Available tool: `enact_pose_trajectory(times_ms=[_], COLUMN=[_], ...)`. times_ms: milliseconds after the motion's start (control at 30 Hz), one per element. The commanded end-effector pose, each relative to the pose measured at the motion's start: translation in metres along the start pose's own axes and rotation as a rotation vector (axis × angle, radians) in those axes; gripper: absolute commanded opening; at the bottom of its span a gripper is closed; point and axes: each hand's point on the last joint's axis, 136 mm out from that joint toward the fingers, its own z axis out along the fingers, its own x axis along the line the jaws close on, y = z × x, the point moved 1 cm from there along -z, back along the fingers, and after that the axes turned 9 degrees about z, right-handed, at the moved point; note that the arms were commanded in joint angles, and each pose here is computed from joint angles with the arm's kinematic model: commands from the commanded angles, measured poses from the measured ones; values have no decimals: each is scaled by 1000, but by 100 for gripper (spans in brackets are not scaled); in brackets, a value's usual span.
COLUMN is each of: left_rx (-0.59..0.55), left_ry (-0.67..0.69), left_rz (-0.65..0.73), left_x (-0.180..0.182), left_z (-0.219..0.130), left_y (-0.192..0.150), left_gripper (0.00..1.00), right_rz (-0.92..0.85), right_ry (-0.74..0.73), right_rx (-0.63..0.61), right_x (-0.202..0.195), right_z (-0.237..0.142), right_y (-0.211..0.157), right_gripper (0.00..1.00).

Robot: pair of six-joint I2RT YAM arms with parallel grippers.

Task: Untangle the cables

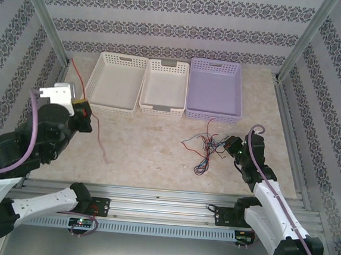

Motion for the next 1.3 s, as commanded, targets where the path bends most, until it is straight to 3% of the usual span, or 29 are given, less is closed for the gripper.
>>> enact_pose_trajectory(times_ms=[0,167,333,767,967,1267], left_rx=[-132,-212,-235,-189,-120,76], left_ry=[85,186,251,380,383,442], left_rz=[99,174,150,91,89,96], left_x=[1,-7,-1,47,49,60], left_z=[2,20,50,172,239,336], left_y=[47,92,121,158,135,33], left_gripper=[0,0,0,0,0,0], right_rz=[-59,-102,-148,-255,-328,-402], right_ry=[56,88,130,189,222,287], right_rx=[26,43,52,142,198,238], right_x=[19,31,45,64,71,79], right_z=[-2,-8,-18,-25,-27,-41], right_y=[-4,-10,-13,-40,-61,-79], right_gripper=[0,0,0,0,0,0])
